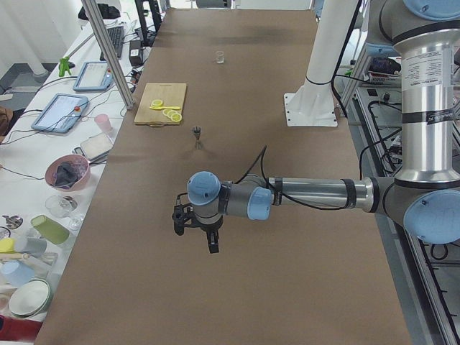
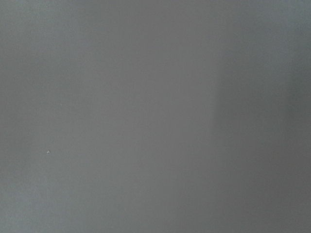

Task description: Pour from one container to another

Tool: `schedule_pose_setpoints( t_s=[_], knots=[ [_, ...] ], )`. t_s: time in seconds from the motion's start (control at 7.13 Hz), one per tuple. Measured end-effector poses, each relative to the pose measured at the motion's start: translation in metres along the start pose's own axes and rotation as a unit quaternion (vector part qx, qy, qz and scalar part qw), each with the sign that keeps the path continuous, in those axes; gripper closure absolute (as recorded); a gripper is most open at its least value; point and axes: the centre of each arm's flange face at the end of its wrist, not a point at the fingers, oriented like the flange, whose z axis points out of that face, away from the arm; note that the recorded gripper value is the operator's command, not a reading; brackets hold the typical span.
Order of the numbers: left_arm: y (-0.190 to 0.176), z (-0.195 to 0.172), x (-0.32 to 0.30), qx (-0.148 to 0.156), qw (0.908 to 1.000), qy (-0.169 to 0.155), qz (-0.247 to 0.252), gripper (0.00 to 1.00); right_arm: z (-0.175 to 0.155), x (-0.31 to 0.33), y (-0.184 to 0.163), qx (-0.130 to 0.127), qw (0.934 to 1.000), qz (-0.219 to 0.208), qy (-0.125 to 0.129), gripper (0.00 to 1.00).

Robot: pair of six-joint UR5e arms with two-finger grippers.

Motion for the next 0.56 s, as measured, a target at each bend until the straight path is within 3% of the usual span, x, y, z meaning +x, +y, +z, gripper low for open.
schedule_pose_setpoints(
  t_s=[0.56],
  knots=[
    [0.025,0.002,-0.009,-0.017,0.9997,-0.005,-0.015,0.01,0.000,0.000,0.000,-0.001,1.0000,0.000,0.000,0.00]
  ],
)
